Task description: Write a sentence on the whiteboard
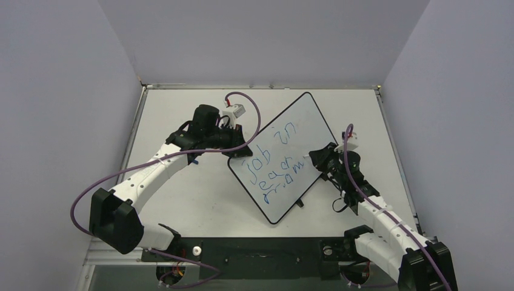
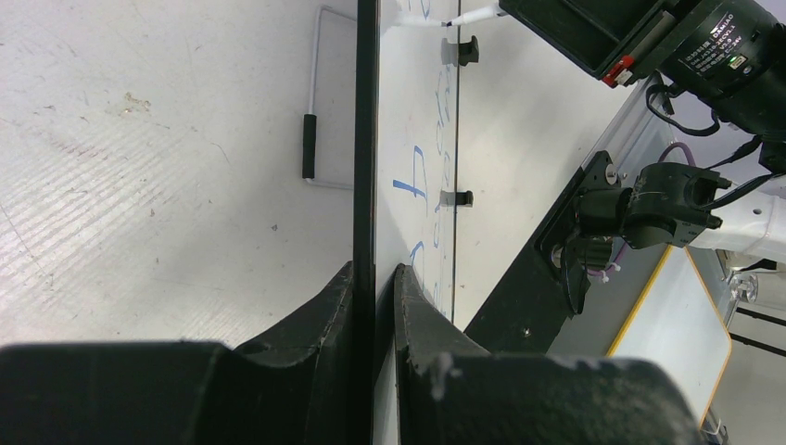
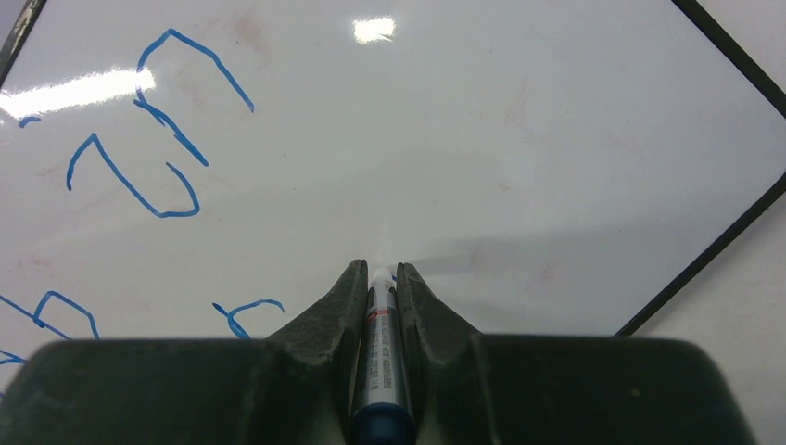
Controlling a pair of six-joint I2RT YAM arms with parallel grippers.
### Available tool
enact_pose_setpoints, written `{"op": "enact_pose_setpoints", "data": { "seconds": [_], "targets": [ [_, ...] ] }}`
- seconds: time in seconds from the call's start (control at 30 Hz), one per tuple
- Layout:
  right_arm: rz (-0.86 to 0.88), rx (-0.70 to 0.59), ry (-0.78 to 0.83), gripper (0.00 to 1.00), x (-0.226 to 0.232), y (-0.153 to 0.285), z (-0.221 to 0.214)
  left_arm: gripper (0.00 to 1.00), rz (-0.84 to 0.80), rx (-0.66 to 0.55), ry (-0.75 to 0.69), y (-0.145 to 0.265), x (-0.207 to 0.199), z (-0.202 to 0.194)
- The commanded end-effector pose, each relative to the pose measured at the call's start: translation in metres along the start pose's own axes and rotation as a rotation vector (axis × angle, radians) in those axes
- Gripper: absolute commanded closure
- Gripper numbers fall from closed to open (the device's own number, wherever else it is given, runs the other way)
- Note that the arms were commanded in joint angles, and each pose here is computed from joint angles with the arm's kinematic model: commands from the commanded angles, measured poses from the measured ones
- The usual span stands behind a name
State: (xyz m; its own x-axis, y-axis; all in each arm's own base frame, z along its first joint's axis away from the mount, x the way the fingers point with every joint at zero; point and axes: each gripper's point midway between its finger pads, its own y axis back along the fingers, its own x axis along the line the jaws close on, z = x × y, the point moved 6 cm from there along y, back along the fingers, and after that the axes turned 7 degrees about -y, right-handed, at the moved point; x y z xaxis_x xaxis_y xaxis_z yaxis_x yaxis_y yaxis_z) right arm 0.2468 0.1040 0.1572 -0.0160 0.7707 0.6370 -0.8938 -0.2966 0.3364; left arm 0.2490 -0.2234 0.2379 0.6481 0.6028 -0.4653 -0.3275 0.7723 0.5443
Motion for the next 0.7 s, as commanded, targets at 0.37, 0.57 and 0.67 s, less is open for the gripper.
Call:
{"op": "enact_pose_setpoints", "data": {
  "seconds": [0.37, 0.57, 0.67],
  "targets": [
    [0.109, 0.030, -0.001, 1.00, 0.012, 0.002, -0.004, 1.00, 0.114, 0.037, -0.073, -0.001, 0.017, -0.012],
    [0.047, 0.048, -0.004, 1.00, -0.005, 0.006, -0.016, 1.00, 0.113, 0.038, -0.070, -0.001, 0.017, -0.012],
    [0.015, 0.051, -0.003, 1.00, -0.010, 0.008, -0.019, 1.00, 0.113, 0.037, -0.070, -0.001, 0.017, -0.012]
  ]
}}
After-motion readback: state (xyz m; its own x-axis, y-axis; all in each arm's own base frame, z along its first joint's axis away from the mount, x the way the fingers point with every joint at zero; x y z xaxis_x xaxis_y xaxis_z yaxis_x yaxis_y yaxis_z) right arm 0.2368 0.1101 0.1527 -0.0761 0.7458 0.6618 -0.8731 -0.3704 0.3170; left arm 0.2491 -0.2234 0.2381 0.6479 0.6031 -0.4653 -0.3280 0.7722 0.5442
